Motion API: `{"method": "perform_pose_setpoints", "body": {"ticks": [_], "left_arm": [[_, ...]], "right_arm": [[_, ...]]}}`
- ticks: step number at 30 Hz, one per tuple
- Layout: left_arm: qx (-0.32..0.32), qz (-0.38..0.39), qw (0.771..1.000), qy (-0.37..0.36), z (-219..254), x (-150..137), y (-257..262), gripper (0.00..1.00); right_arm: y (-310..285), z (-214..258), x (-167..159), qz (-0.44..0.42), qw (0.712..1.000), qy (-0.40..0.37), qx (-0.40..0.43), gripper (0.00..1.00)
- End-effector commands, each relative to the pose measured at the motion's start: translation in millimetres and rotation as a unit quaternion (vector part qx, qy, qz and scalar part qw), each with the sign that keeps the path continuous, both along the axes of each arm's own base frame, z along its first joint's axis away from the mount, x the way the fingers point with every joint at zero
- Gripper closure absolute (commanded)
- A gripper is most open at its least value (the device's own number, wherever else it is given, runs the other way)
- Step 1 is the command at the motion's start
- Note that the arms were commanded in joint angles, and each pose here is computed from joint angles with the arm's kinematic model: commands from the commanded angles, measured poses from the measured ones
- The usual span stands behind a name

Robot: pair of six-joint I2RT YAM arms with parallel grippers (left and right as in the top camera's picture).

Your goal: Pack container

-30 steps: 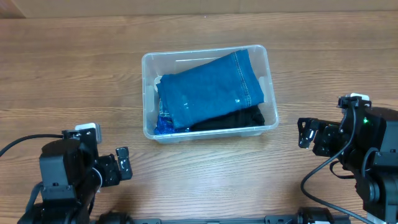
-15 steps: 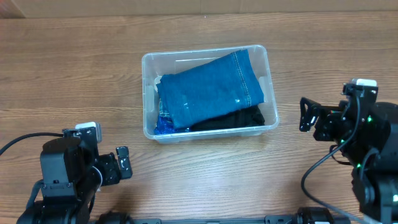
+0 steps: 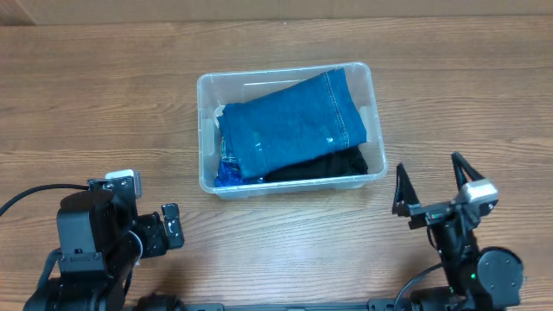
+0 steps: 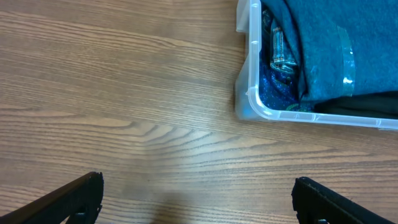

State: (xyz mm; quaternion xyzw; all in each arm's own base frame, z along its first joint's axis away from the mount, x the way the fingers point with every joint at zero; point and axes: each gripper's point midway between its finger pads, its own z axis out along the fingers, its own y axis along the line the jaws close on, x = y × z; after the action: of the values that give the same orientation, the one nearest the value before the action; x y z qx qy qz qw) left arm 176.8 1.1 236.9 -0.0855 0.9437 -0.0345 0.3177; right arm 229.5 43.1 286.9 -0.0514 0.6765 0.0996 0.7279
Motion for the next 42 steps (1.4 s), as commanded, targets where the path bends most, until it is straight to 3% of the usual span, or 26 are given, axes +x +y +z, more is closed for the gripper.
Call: {"method": "perform_pose_setpoints", "body": {"ticks": [1,6,13,42], "left_arm": [[0.001,0.005,1.0,0.001,-1.1,0.2,1.0,0.0],[0.001,0.005,1.0,0.001,-1.1,0.2,1.0,0.0],[0.001,0.005,1.0,0.001,-1.1,0.2,1.0,0.0],[0.002,0.003,1.0,-0.017,1.9,-6.1,0.2,0.0]], "right_arm": [[-4.4,-8.7,-4.5,-0.012,0.999,-0.044,0.004,0.0],[-13.6,-19.1,-3.6,-0.039,0.997,-0.071,0.011,0.0],[-10.3,-118.6,12.3,-0.035,0.997,0.07,-0.01,0.0],[-10.4,-118.3,12.3,-0.035,0.997,0.069,-0.009,0.0]]}}
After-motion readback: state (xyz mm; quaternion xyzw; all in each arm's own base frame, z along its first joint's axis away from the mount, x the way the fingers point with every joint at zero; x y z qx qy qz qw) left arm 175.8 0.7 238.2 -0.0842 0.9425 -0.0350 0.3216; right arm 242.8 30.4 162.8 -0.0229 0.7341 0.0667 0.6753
